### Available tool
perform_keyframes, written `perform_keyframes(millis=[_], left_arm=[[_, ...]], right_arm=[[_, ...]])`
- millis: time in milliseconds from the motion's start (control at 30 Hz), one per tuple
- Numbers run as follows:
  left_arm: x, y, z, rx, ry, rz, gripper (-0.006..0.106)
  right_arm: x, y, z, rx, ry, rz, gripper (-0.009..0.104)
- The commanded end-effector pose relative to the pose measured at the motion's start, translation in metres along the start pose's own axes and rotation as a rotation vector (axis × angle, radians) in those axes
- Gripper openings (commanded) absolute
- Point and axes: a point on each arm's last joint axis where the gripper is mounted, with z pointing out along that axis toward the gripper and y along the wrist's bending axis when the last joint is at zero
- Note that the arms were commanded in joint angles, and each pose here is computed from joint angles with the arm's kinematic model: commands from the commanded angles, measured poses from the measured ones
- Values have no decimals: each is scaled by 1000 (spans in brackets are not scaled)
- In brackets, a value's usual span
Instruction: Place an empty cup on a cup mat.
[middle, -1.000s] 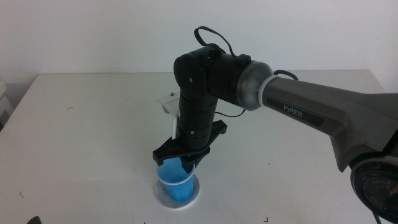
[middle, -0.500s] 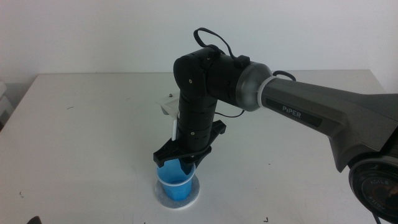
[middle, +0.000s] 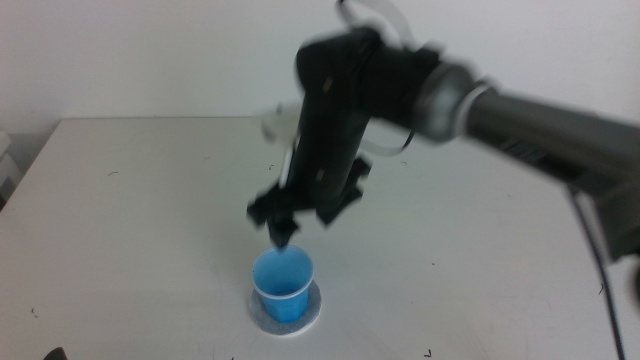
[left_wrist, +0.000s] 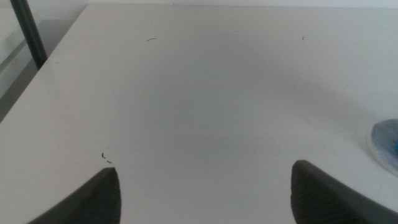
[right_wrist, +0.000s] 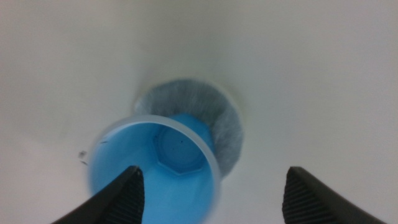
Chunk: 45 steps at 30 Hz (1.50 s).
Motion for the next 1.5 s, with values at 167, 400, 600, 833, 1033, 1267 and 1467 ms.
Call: perform_keyframes(millis=[167,400,600,833,1033,1267,1467], left_arm=[[-8,-1,-2,11,-86,-11,105],[-8,-1,-2,11,-86,-11,105],[-8,-1,-2,11,-86,-11,105],[-8,-1,-2,11,-86,-11,105],[-8,-1,-2,11,-86,-11,105],[-8,-1,-2,11,-86,-11,105],[-8,-1,-2,11,-86,-11,105]], right_arm=[[22,-20,-155,73,-309,-2,58],[65,-45,-243,170,-512,69,61],[123,-74,-298,330,-676,144,67],[201,-93,-315,478,-976,218,68],[248,-106,-277,509,-1051,368,72],[295,-100,-215,514,-1057,339,81],[334,-92,-162,513,-1181,280,84]])
